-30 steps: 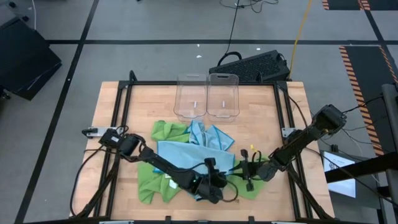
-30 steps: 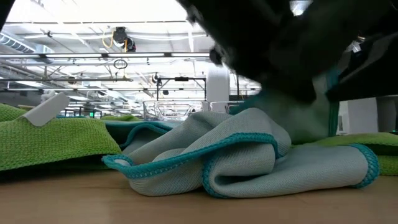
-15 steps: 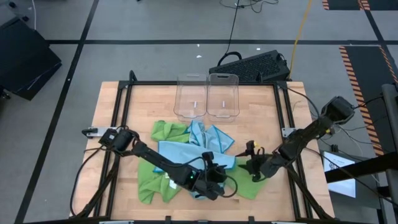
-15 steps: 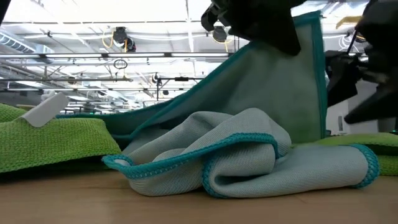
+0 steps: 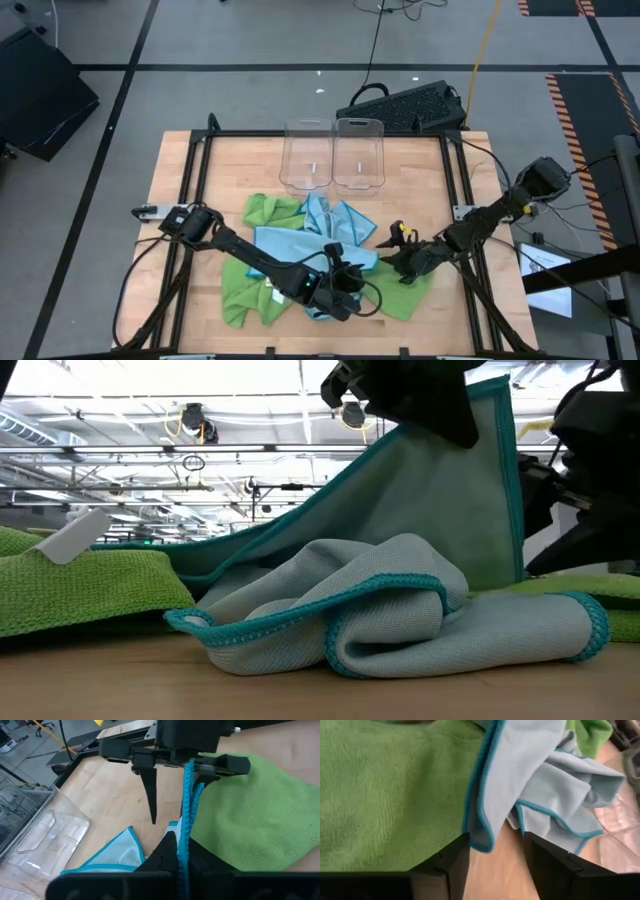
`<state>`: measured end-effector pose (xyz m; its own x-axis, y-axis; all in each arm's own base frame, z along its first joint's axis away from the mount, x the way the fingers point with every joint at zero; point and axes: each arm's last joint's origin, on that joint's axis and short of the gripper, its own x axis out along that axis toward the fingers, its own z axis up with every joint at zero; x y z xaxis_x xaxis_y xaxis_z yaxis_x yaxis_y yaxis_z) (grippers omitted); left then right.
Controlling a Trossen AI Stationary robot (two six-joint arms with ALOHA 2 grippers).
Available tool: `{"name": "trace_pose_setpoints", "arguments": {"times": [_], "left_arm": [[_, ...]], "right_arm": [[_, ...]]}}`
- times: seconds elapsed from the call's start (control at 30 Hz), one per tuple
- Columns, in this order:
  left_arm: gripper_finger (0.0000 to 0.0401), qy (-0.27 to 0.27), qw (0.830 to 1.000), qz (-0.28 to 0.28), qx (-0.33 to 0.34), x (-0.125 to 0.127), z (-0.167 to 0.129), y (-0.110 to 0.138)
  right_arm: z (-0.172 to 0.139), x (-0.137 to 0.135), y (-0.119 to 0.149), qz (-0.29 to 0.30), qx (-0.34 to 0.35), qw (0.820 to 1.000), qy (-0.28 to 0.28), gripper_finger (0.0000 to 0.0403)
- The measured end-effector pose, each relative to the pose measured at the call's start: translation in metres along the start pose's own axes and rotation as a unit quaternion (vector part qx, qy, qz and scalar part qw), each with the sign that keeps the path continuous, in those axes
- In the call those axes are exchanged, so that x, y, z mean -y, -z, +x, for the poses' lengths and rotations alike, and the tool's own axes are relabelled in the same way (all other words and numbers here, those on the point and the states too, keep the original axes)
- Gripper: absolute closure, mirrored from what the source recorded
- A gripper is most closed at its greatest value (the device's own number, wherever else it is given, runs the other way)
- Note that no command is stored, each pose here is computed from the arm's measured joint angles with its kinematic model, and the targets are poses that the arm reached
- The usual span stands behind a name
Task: Fold microfiber towels
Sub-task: Fold the top right blue microfiber towel
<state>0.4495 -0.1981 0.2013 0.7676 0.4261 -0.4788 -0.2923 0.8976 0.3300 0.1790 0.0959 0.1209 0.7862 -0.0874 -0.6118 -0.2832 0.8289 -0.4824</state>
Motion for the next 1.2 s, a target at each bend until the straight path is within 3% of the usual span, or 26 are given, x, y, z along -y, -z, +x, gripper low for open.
{"name": "trace_pose_setpoints", "arguments": {"times": [0.47,0.7,0.87,1.1,1.2], "left_arm": [[0.0398,-0.004,1.0,0.005,0.001,0.0,0.0,0.0],[0.0398,-0.004,1.0,0.004,0.001,0.0,0.0,0.0],[0.0398,-0.004,1.0,0.003,0.001,0.0,0.0,0.0],[0.0398,-0.011,1.0,0.005,0.002,-0.001,-0.002,-0.001],[0.0396,-0.016,1.0,0.011,0.005,-0.004,-0.005,-0.004]], "right_arm": [[0.013,-0.009,0.009,-0.044,-0.032,0.998,-0.014,0.0214],[0.025,-0.011,0.005,-0.048,-0.004,0.998,0.035,0.0236],[0.026,-0.01,0.005,-0.032,-0.005,0.999,0.036,0.0277],[0.025,-0.011,0.005,-0.013,-0.004,0.999,0.033,0.0386],[0.02,-0.011,0.002,-0.008,0.006,1.0,0.03,0.0394]]}}
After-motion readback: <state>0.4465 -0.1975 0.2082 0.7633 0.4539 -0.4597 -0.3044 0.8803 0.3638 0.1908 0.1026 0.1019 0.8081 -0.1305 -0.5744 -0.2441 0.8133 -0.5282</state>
